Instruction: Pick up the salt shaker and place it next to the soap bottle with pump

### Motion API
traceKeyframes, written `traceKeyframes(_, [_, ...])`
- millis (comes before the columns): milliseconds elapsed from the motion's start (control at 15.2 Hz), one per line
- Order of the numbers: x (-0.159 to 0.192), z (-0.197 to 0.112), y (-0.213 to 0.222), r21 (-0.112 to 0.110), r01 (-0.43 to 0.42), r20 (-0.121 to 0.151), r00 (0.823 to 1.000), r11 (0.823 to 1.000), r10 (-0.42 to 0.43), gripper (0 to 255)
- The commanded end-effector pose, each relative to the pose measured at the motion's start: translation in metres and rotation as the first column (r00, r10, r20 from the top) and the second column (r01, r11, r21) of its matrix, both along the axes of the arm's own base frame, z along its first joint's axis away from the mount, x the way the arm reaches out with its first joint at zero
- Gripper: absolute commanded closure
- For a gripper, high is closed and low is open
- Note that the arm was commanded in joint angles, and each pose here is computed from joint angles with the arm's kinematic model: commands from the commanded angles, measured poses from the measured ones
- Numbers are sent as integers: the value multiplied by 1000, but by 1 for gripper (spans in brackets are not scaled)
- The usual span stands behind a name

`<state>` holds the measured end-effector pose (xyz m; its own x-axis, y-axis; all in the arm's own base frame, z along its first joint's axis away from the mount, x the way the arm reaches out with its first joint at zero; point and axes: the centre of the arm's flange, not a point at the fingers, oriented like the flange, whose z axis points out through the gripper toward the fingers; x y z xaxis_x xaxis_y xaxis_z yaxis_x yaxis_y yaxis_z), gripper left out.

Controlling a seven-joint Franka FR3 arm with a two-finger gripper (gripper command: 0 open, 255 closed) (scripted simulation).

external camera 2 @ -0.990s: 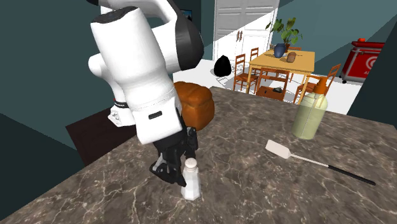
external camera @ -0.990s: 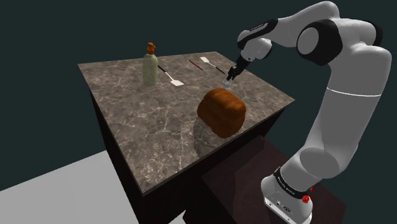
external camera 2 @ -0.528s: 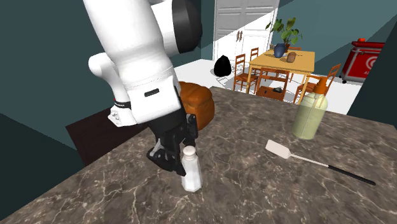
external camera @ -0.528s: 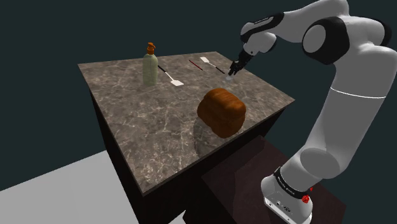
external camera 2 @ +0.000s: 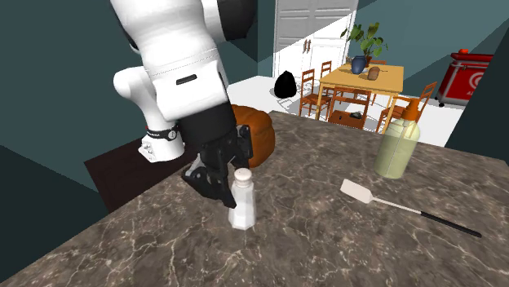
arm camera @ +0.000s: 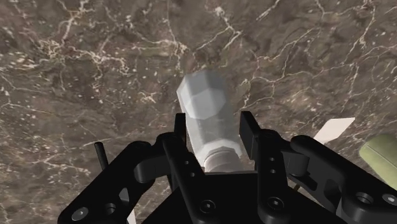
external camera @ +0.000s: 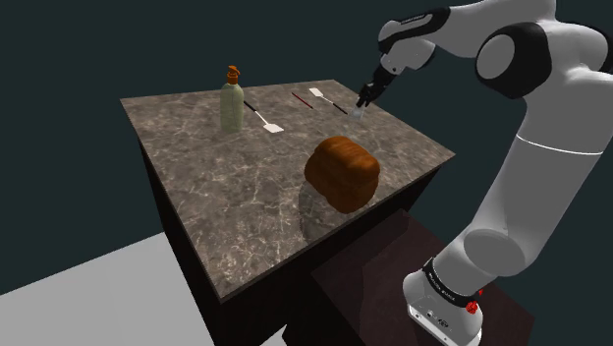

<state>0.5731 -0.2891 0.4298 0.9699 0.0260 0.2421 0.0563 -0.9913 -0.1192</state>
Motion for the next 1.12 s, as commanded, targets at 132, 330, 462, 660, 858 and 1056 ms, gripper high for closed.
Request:
traceKeyframes(132, [1,20,1,0,0,0,1000,1000,0,255])
traceKeyframes(330, [1,36,1,0,0,0,1000,1000,0,255])
traceKeyframes(462, [1,47,1,0,0,0,1000,1000,0,255])
traceKeyframes(660, [1,63,1,0,0,0,1000,1000,0,255])
traceKeyframes(858, [1,79,1,0,0,0,1000,1000,0,255])
traceKeyframes(1056, [1,94,1,0,0,0,1000,1000,0,255])
